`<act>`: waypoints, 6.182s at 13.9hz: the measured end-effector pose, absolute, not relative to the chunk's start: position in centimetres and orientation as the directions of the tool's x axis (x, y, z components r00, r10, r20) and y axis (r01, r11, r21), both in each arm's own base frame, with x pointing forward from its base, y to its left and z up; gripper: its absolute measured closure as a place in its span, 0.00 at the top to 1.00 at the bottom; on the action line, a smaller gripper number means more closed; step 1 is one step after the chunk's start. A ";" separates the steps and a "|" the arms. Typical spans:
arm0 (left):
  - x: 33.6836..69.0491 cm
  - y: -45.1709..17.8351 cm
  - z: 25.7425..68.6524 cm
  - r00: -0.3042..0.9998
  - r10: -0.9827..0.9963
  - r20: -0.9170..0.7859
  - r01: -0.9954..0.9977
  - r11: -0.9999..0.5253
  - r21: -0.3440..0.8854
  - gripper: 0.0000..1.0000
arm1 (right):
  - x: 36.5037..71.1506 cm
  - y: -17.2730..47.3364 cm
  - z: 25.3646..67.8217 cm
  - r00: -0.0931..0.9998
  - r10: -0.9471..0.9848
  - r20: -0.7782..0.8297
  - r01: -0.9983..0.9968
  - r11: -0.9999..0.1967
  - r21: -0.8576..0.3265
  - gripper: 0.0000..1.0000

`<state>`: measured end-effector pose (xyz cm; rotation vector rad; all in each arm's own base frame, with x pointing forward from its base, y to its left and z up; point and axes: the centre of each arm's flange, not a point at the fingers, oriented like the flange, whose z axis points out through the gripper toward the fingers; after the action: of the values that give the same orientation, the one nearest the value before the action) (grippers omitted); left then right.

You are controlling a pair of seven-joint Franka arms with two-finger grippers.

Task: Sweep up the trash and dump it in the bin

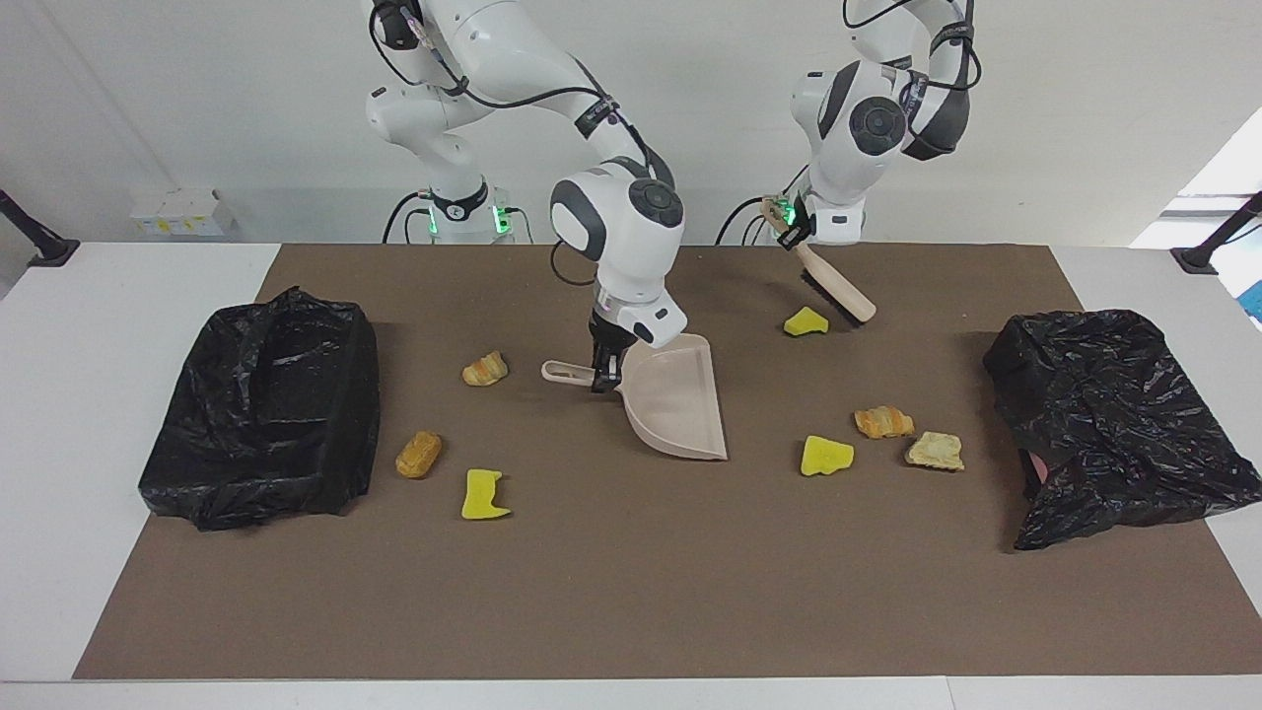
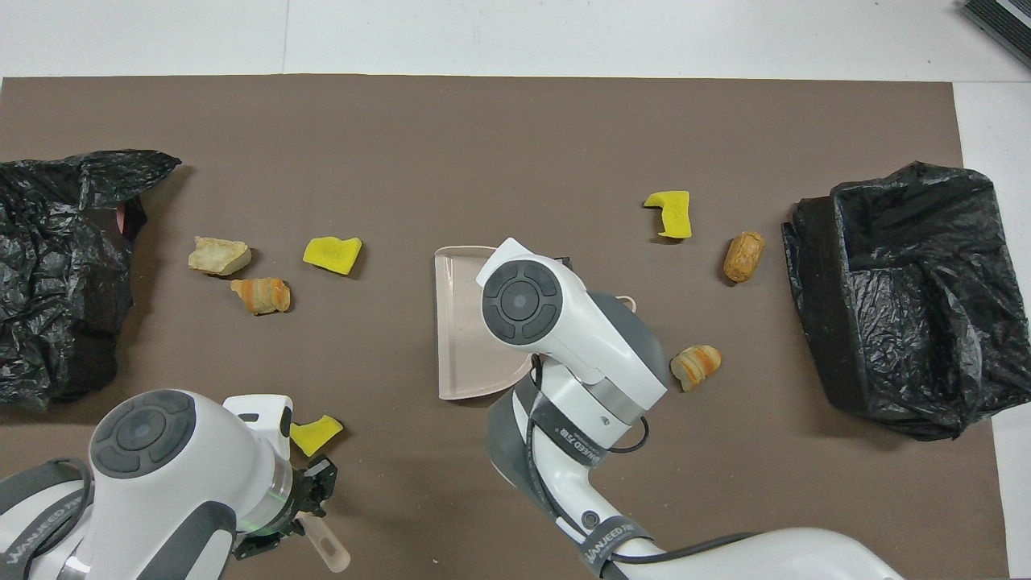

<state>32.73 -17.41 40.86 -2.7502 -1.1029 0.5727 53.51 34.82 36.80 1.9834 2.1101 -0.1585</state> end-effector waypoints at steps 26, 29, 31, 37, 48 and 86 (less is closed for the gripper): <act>40.9 -16.2 41.2 0.979 0.120 -0.166 0.130 -0.990 0.054 0.26 | 52.9 34.6 35.2 -0.108 0.958 -0.266 0.983 0.143 0.115 0.32; 43.4 -10.6 42.5 0.987 0.096 -0.129 0.098 -0.995 0.013 0.26 | 52.9 34.6 35.2 -0.108 0.958 -0.266 0.983 0.143 0.115 0.32; 44.7 -7.4 42.6 0.990 0.080 -0.117 0.080 -0.997 -0.004 0.26 | 52.9 34.6 35.2 -0.108 0.958 -0.266 0.983 0.143 0.115 0.32; 51.1 2.3 44.1 0.996 -0.060 -0.063 -0.065 -0.995 -0.080 0.26 | 52.7 34.4 34.9 -0.046 0.963 -0.265 0.991 0.078 0.111 0.32; 54.3 -3.9 37.1 0.988 -0.129 -0.088 -0.136 -0.988 -0.076 0.26 | 52.6 34.4 34.9 -0.037 0.964 -0.263 0.991 0.069 0.113 0.32; 34.3 -22.9 41.4 0.784 0.516 -0.346 0.525 -0.848 -0.073 0.26 | 52.5 34.7 35.0 -0.242 0.926 -0.290 0.956 0.279 0.095 0.32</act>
<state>34.26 -22.94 41.36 -2.9924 -0.8734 0.5676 52.48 34.68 35.02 1.7232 2.2644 -0.1454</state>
